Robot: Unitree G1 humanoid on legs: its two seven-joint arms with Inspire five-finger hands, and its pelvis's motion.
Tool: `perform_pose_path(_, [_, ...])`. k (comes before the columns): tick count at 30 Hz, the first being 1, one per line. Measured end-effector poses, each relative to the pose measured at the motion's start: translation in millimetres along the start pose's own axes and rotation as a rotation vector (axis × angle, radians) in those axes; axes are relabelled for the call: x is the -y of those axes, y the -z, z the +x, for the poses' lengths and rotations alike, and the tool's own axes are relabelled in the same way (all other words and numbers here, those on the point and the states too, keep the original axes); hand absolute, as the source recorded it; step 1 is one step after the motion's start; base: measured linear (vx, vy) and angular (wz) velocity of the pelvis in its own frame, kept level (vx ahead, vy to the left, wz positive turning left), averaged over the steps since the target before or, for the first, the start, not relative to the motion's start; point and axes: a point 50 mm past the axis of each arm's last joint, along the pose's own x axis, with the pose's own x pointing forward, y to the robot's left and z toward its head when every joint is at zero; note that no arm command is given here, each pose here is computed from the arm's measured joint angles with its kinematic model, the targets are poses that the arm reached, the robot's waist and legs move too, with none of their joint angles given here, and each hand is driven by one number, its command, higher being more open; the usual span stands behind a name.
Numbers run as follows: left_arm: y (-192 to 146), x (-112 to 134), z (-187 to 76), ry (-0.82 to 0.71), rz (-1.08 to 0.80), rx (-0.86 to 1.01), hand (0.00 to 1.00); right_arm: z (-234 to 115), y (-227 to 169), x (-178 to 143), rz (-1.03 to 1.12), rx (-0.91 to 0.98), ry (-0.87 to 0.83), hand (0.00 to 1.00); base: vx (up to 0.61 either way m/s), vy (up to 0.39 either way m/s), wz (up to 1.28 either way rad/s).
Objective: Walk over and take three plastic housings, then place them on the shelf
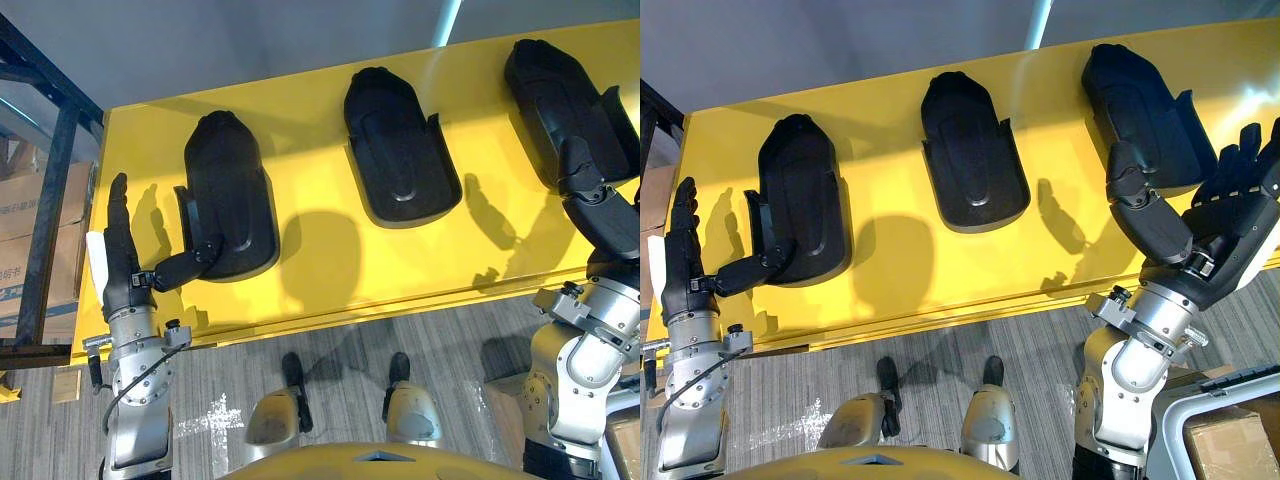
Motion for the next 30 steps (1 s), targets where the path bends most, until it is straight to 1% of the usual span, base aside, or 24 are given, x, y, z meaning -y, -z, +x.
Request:
perform_pose_path(3, [2.1,1.2,2.4,-0.052,-0.004,-0.018,1.0,0.0,0.0,-0.1,0.001,0.0,0.0,1.0,0.0,0.0,0.0])
perform_pose_path(6, [-0.8,-5.2,3.3,-0.167,-0.011,-0.004,1.0,-0.5,0.1,-0.3,0.003,-0.002,-0.002,1.0,0.0,0.0,0.0])
perform_pose_path(8, [-5.7,-14.1,3.1,-0.261,-0.03,0.038,1.0,-2.0,-0.2,-5.1,0.021,0.003,-0.037,1.0,0.0,0.002,0.02])
perform_pose_path(9, [-7.7,-16.5,3.0,-0.28,-0.038,0.049,1.0,-2.6,-0.2,-7.4,0.029,0.004,-0.051,1.0,0.01,0.0,0.05])
perform_pose_path(11, [-19.8,-22.0,2.0,-0.33,-0.09,0.116,1.0,-5.3,0.6,-17.0,0.056,-0.002,-0.137,1.0,0.01,-0.003,0.14])
perform_pose_path(13, [-34.3,-25.5,1.0,-0.345,-0.135,0.201,1.0,-9.1,1.7,-28.4,0.085,-0.015,-0.233,1.0,0.01,-0.005,0.18])
perform_pose_path(14, [-43.8,-29.3,-0.8,-0.358,-0.166,0.26,1.0,-12.0,2.4,-38.0,0.108,-0.024,-0.317,1.0,0.01,-0.005,0.13])
perform_pose_path(15, [-48.5,-31.6,-1.7,-0.367,-0.178,0.291,1.0,-13.5,2.5,-43.8,0.121,-0.027,-0.364,1.0,0.01,-0.004,0.21])
perform_pose_path(17, [-60.1,-36.3,-3.6,-0.344,-0.247,0.372,1.0,-21.1,6.2,-62.3,0.148,-0.072,-0.539,1.0,0.02,-0.004,0.19])
perform_pose_path(18, [-60.9,-36.0,-3.7,-0.327,-0.265,0.379,1.0,-23.3,8.1,-65.4,0.147,-0.086,-0.579,1.0,0.04,-0.004,0.16])
perform_pose_path(20, [-62.5,-34.2,-3.7,-0.252,-0.324,0.395,1.0,-31.7,18.3,-77.1,0.147,-0.142,-0.718,1.0,0.05,-0.006,0.2])
perform_pose_path(23, [-61.9,-32.2,-4.1,-0.181,-0.352,0.391,1.0,-40.7,26.2,-89.8,0.164,-0.185,-0.845,1.0,0.0,-0.002,0.1])
perform_pose_path(25, [-62.4,-30.9,-4.0,-0.154,-0.347,0.395,1.0,-45.7,28.3,-95.3,0.174,-0.198,-0.902,1.0,-0.03,0.001,0.1])
perform_pose_path(29, [-60.2,-30.9,-5.7,-0.129,-0.361,0.382,1.0,-58.1,29.7,-107.4,0.174,-0.204,-1.054,1.0,-0.03,0.003,0.04])
perform_pose_path(30, [-58.5,-30.9,-7.2,-0.124,-0.365,0.371,1.0,-63.5,32.1,-113.5,0.184,-0.215,-1.117,1.0,-0.06,0.002,0.02])
